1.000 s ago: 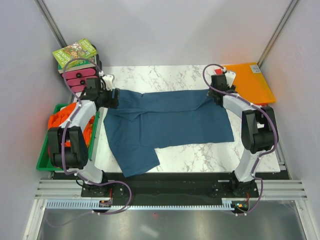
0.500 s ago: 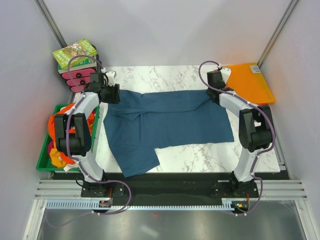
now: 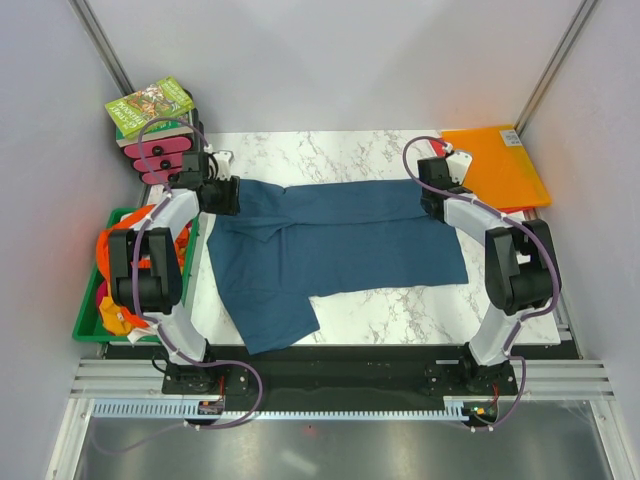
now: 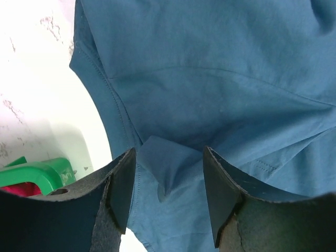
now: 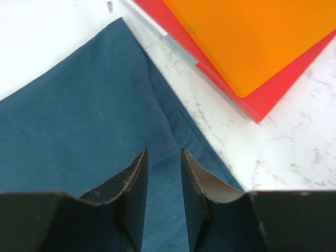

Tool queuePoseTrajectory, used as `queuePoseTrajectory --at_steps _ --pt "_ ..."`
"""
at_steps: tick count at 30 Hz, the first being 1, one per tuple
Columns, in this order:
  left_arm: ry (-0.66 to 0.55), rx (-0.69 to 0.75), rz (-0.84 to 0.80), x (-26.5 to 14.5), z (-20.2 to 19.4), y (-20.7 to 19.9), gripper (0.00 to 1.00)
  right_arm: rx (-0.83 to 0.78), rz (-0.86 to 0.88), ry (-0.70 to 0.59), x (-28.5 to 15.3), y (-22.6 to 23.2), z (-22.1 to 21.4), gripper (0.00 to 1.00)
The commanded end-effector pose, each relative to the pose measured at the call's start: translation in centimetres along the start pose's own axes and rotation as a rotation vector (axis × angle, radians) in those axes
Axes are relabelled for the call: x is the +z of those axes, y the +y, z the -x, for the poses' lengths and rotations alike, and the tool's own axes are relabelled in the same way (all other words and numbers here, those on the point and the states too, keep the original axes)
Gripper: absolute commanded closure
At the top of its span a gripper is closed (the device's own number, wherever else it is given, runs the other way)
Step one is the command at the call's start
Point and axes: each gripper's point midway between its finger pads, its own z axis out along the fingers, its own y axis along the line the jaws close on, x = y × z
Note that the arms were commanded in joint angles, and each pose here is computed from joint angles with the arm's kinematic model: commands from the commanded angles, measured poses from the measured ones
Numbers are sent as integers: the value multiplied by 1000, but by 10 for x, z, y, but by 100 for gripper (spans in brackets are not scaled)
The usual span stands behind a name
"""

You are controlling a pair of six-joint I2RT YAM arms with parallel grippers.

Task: Fold and stack the t-shirts
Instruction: Fold the flattened tshirt in 1/3 of the way

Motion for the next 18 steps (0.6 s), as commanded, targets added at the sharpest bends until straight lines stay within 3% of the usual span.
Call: queuePoseTrajectory --at_steps 1,4,6,7,10,11,18 --pt "13 20 32 2 -2 6 40 -3 -106 -63 -13 -23 26 61" --pt "13 20 29 2 -2 5 40 4 -114 -65 -17 -27 26 60" --pt "-4 12 2 0 2 1 40 30 20 -116 -22 -7 36 61" --pt "-13 10 -7 -1 5 -2 40 33 148 -90 -25 16 33 61" --pt "-37 -13 -45 1 19 -8 40 14 238 -4 -14 54 36 62" --pt "-44 -19 -52 0 28 -9 40 -11 238 51 0 64 21 63" --pt "66 -34 -57 34 17 -4 43 -8 289 98 20 111 28 66"
